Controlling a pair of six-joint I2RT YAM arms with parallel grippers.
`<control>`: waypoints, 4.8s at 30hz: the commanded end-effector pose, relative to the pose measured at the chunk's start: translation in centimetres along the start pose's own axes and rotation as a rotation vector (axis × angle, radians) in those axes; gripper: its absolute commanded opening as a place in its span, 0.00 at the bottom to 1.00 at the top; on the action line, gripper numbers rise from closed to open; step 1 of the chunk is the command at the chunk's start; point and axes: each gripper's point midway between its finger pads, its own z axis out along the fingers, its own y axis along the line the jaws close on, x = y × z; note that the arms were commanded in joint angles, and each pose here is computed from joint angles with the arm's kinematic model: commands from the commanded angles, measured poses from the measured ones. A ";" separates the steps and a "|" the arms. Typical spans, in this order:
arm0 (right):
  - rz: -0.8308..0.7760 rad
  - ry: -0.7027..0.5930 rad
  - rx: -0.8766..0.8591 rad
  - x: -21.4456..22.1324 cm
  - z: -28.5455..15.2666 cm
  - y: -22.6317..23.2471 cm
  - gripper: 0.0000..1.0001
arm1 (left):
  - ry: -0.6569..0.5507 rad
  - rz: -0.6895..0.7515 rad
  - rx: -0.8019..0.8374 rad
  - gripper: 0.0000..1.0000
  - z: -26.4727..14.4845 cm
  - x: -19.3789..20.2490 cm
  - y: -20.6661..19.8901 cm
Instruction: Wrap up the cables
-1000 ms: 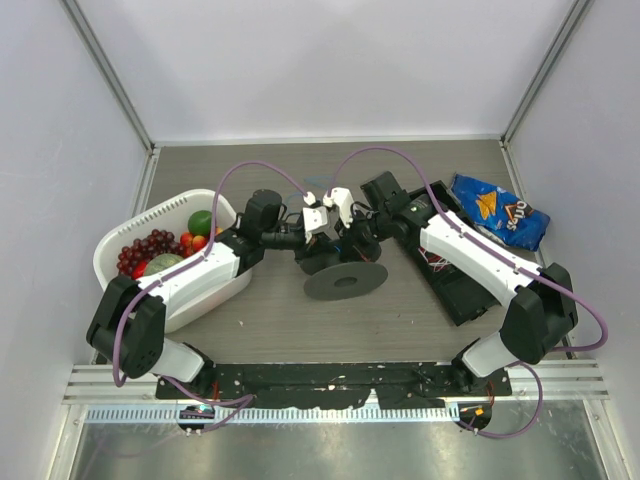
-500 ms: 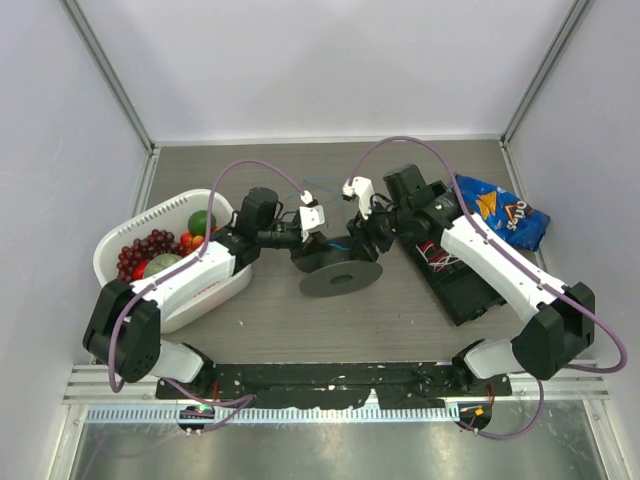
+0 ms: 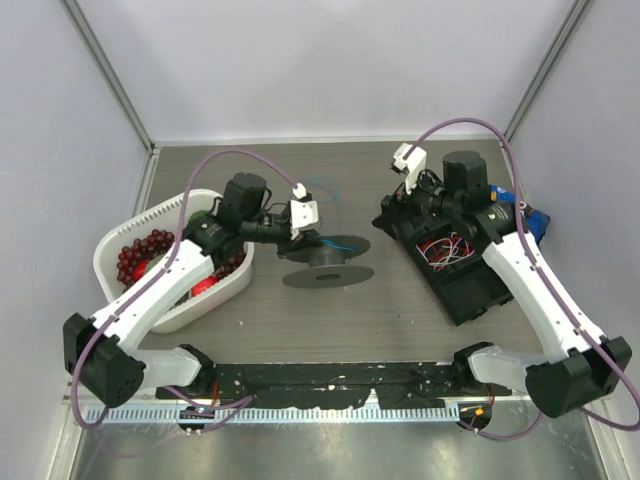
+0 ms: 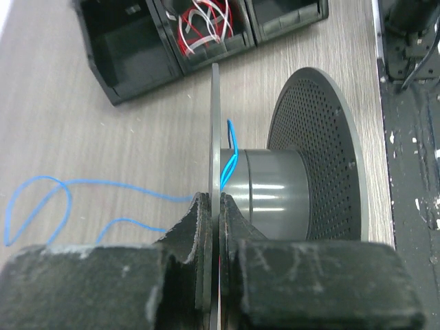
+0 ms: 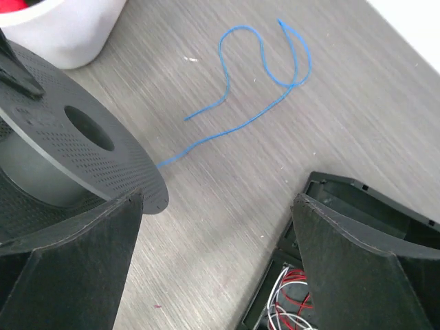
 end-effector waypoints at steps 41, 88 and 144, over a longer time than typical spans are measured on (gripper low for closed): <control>-0.231 -0.685 0.045 -3.9 5.7 2.4 0.92 | -0.748 -0.414 -0.519 0.00 -21.6 -33.8 8.1; -0.404 -0.131 -0.111 1.6 8.1 5.7 0.01 | -0.455 -0.654 -1.114 0.00 -20.7 -20.1 19.1; 0.034 -0.281 -0.112 -6.8 3.4 -0.2 0.14 | -0.911 -0.600 -0.447 0.00 -23.5 -30.3 13.2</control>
